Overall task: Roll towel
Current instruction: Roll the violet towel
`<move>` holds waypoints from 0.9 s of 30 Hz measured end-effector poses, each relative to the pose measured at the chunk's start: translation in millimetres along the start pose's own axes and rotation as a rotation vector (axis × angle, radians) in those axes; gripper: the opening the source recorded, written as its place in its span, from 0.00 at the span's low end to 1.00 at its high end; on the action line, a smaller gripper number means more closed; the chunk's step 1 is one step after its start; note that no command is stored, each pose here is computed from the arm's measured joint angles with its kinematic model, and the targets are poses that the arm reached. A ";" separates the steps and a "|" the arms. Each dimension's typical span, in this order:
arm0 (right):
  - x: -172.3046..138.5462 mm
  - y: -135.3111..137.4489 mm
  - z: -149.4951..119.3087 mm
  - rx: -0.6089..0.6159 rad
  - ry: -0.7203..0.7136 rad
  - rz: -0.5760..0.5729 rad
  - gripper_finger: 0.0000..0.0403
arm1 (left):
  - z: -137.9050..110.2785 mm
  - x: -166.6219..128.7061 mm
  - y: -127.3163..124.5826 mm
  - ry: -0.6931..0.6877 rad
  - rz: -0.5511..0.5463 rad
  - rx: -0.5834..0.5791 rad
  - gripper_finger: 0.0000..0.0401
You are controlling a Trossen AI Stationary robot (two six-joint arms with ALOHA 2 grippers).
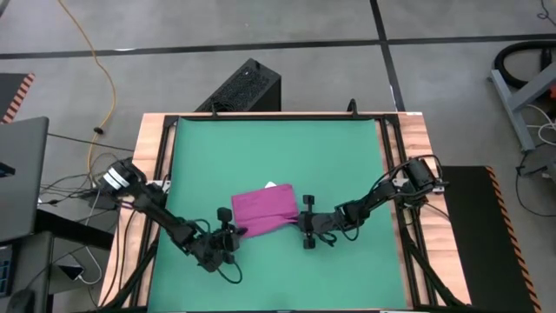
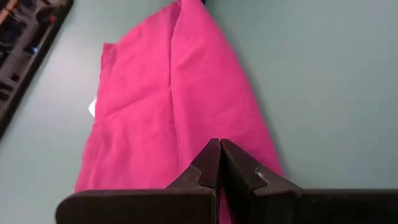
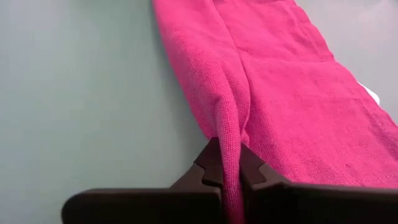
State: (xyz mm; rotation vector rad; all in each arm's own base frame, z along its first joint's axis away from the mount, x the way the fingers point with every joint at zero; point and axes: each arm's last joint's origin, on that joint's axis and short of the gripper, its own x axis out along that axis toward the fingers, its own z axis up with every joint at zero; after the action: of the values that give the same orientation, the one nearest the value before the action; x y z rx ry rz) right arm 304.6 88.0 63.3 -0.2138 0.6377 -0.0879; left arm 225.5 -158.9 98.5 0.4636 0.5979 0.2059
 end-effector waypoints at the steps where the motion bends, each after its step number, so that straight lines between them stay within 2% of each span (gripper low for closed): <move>1: 0.0 0.1 0.0 0.000 0.000 0.002 0.04 | -1.0 1.1 -0.6 0.003 0.006 -0.004 0.00; 8: -1.2 3.2 -0.8 -0.001 0.015 0.035 0.04 | -11.0 4.4 3.3 0.030 0.014 -0.073 0.00; 16: -16.0 -5.4 13.7 0.101 0.051 0.147 0.04 | -29.2 8.6 10.7 0.085 -0.033 -0.216 0.00; 20: -27.0 -20.1 24.4 0.226 0.092 0.221 0.04 | -28.7 8.7 10.4 0.079 -0.045 -0.218 0.00; 27: -37.9 -46.8 35.3 0.517 0.155 0.378 0.04 | -24.7 11.7 10.5 0.070 -0.119 -0.232 0.00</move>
State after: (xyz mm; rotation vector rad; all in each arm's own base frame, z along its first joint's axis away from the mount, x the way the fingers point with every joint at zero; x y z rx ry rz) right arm 294.7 54.1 123.5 0.4161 0.7774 0.0968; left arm 220.1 -137.1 79.8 0.1964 0.6588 0.1760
